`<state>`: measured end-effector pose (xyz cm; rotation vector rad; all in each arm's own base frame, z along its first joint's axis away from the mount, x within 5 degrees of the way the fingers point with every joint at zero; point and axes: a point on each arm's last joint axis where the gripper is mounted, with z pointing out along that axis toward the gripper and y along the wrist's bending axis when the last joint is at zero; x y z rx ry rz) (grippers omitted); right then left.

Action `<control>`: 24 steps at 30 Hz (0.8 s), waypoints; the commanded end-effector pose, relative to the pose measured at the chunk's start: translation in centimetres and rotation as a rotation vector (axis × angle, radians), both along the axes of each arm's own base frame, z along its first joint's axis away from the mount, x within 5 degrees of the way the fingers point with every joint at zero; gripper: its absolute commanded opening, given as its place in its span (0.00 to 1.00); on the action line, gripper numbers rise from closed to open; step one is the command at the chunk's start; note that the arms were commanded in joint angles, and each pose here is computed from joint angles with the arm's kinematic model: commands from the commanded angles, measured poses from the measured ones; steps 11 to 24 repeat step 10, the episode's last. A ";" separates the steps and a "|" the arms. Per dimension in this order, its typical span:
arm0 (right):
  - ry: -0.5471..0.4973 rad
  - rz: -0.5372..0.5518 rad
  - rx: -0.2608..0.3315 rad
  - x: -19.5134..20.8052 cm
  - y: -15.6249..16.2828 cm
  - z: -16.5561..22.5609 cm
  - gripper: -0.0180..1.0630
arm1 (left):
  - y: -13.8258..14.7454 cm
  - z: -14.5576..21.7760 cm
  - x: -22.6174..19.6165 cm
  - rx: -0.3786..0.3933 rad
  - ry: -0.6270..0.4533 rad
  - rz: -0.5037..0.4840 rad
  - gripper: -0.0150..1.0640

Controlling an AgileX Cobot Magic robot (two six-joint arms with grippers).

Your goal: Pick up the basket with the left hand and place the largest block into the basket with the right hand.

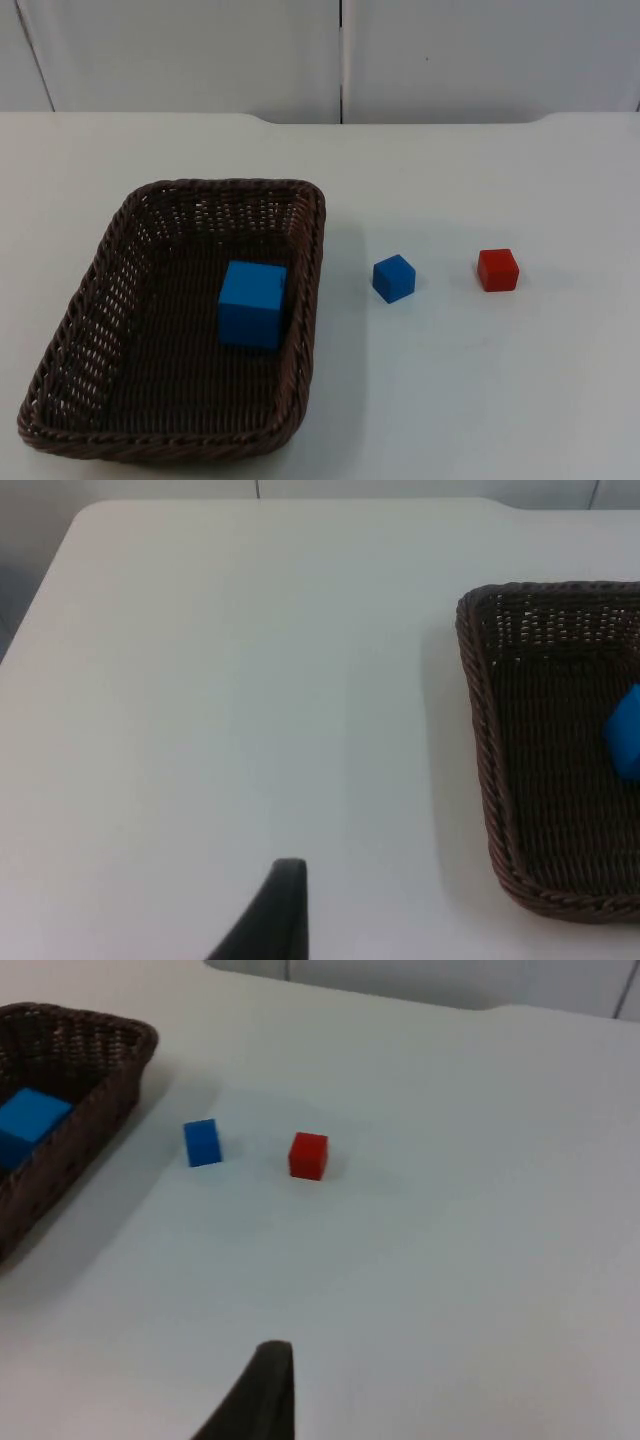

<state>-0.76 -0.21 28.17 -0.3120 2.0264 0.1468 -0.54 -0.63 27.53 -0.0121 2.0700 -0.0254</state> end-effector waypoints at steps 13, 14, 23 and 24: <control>0.001 -0.200 0.006 0.0 0.2 -0.2 0.99 | 0.0 0.0 0.1 -0.013 -0.010 0.000 0.99; 0.001 -0.200 0.006 0.0 0.2 -0.2 0.99 | 0.0 0.0 0.1 -0.013 -0.010 0.000 0.99; 0.001 -0.200 0.006 0.0 0.2 -0.2 0.99 | 0.0 0.0 0.1 -0.013 -0.010 0.000 0.99; 0.001 -0.200 0.006 0.0 0.2 -0.2 0.99 | 0.0 0.0 0.1 -0.013 -0.010 0.000 0.99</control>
